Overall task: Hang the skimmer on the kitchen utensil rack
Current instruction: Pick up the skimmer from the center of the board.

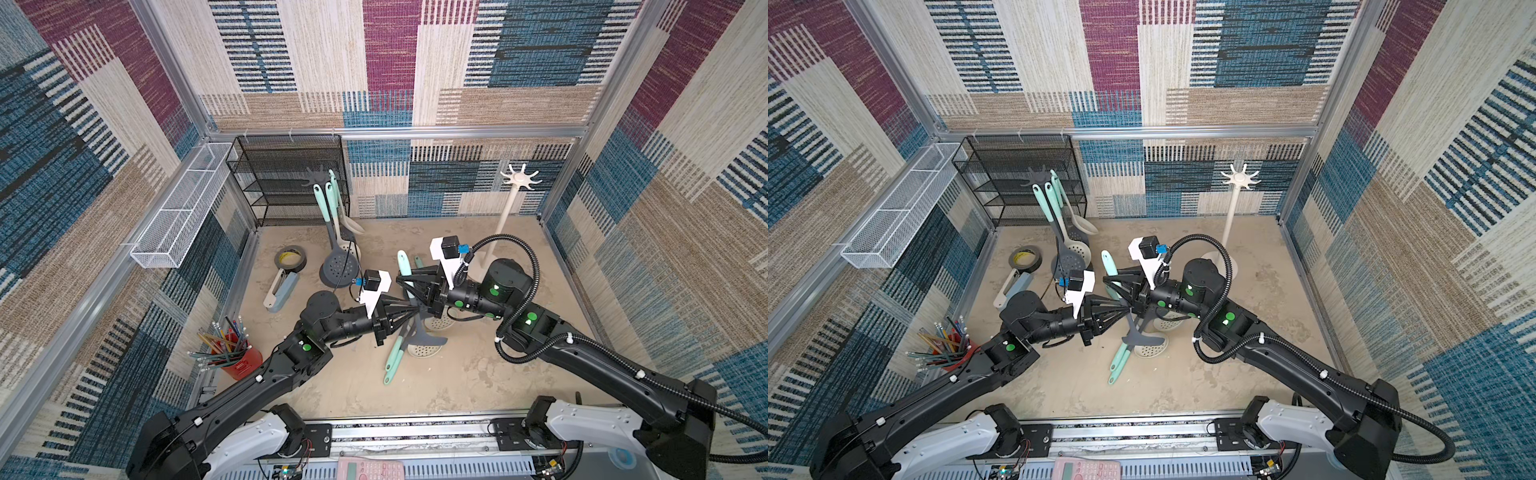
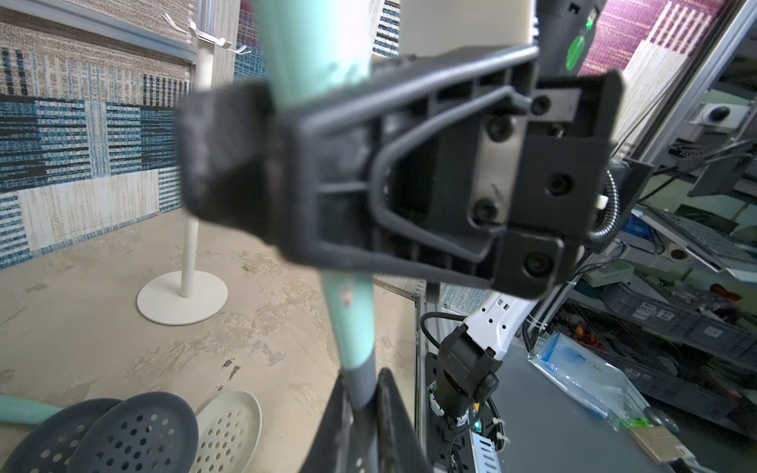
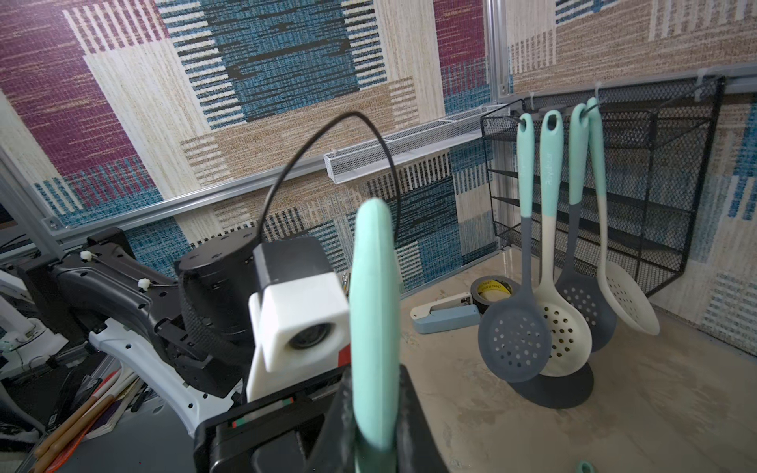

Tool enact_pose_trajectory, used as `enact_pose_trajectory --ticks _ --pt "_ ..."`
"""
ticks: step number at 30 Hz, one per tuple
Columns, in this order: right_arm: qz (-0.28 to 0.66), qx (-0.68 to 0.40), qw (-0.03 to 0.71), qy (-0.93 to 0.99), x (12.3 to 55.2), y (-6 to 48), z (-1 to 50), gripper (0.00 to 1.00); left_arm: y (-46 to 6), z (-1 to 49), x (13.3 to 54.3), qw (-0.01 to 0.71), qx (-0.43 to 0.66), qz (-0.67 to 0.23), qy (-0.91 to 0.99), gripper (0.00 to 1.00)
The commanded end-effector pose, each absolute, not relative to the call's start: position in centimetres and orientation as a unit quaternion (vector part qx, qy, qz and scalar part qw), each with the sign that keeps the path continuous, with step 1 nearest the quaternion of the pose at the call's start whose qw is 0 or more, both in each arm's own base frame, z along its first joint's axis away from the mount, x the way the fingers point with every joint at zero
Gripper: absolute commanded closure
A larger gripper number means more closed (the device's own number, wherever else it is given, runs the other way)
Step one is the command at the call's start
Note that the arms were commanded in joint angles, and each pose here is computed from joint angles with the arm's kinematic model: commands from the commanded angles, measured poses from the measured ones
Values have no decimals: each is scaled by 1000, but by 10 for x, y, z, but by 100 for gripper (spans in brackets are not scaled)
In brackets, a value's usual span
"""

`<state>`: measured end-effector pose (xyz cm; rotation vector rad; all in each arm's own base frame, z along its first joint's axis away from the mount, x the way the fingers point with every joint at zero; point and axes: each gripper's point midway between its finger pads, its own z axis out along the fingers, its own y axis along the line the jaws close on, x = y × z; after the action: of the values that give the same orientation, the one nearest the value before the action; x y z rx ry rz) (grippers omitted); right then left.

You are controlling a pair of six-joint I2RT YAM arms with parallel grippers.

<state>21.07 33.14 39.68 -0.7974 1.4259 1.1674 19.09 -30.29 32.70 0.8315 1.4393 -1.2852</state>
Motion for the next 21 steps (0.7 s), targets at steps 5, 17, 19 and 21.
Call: enact_pose_trajectory --ticks 5,17,19,21 --pt "480 -303 560 603 220 323 403 77 -299 346 204 526 315 -518 596 100" --pt "383 -212 625 646 246 275 399 48 -279 345 222 534 243 -478 654 100" --pt "370 -207 622 658 250 273 389 48 -271 343 229 538 217 -461 672 100" --pt "365 -206 616 667 252 273 379 48 -263 342 234 542 196 -445 686 100"
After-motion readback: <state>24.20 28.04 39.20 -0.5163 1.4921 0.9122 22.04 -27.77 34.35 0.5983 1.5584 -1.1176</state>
